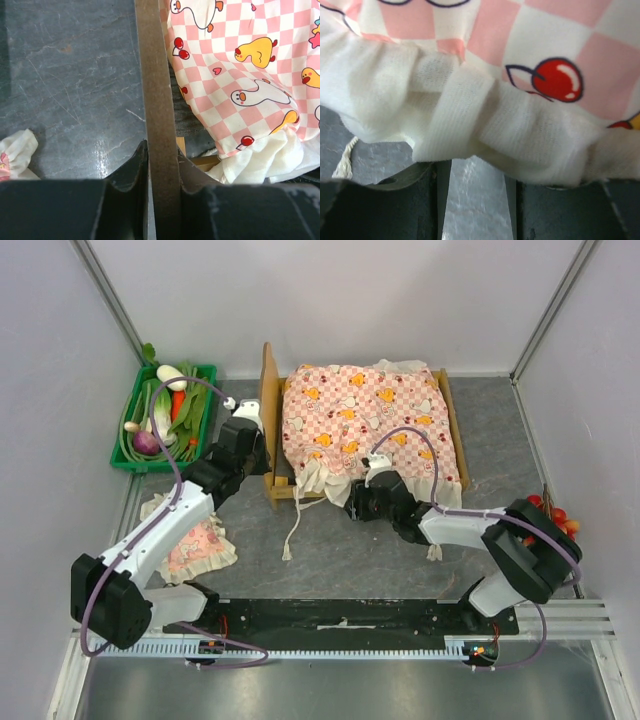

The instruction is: Set up the pet bed

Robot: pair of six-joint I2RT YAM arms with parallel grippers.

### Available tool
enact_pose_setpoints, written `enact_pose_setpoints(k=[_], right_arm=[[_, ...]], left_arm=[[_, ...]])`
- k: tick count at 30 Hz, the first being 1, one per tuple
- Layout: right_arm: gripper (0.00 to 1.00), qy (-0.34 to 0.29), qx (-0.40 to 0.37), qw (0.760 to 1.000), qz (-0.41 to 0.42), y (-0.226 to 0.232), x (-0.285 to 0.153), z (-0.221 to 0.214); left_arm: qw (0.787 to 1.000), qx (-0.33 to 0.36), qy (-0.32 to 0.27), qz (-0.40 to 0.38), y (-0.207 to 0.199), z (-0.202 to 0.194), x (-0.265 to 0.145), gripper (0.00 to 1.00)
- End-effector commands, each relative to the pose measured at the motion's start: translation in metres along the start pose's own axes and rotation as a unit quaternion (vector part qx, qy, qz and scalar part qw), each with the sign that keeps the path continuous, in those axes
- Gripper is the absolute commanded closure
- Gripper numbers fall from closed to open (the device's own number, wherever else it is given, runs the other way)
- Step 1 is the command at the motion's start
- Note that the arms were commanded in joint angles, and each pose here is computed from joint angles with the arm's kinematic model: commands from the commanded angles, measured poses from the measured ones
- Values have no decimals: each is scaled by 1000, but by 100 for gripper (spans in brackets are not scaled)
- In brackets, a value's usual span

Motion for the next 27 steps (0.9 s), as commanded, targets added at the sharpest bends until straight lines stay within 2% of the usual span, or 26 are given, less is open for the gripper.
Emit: enact_pose_setpoints(k=[1,7,11,14,17,21,23,27], right_arm=[[47,-115,-4,991,71,14,19,33],[44,-148,-2,985,90,23,32,9],[43,-157,59,983,68,31,37,-14],[42,-175,76,980,60,47,39,-20],[40,-186,95,978,19,56,44,-22],[39,-149,109,982,-42,56,61,-31],[39,-159,125,977,-61,59,68,-30],[38,-121,117,977,-132,54,84,-41]], left_arm=[[998,-6,23,-62,-15,-3,14,98],[997,-10,25,-68,-18,-1,20,98],[998,-12,24,-64,-18,3,23,98],[998,-10,29,-61,-18,5,26,98],[998,-9,31,-59,-16,5,29,98],[998,-7,33,-61,-15,5,30,98],[997,-4,36,-62,-14,5,32,98],[997,-5,42,-69,-14,4,31,98]])
Point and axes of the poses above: each gripper's point midway between its finger pads, its own x axis out along the fingers, its own y axis along the line the jaws close on, z = x × y, the point moved 7 cm from there along -x, back along the fingers, and after that the axes turned 4 degrees about -x, right-handed, at the moved point
